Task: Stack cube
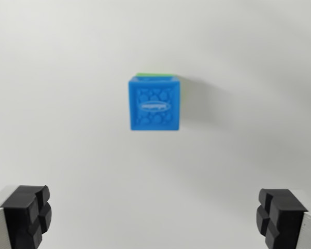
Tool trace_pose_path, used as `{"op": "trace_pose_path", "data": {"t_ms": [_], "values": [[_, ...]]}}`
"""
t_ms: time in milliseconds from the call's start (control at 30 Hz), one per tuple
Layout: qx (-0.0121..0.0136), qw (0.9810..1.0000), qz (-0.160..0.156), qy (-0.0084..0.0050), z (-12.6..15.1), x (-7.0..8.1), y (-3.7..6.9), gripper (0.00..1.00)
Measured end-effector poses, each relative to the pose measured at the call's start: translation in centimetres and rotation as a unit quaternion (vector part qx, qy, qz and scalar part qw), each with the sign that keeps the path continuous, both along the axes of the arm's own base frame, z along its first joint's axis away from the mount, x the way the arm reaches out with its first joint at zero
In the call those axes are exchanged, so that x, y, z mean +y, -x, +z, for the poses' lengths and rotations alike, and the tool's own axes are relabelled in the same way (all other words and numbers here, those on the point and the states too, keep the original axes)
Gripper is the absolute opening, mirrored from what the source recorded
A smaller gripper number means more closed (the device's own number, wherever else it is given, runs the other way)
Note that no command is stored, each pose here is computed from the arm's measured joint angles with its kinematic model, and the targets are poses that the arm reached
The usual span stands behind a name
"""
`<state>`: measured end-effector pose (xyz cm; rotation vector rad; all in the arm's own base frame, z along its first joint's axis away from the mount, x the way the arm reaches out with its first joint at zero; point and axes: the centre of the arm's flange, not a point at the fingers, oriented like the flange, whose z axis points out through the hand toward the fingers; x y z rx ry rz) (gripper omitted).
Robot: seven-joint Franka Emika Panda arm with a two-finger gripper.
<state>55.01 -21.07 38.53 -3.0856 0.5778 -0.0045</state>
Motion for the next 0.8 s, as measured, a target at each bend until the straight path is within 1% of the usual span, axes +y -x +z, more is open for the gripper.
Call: {"op": "trace_pose_path", "data": {"t_ms": [233, 300, 367, 800], "values": [[0.0, 1.0, 0.0, -0.0003, 2.5, 0.0, 0.0, 1.0], [-0.0004, 1.0, 0.0, -0.0002, 3.3, 0.0, 0.0, 1.0], [-0.0004, 1.0, 0.0, -0.0003, 4.0, 0.0, 0.0, 1.0], [-0.0003, 1.0, 0.0, -0.0006, 7.2, 0.0, 0.0, 1.0]]}}
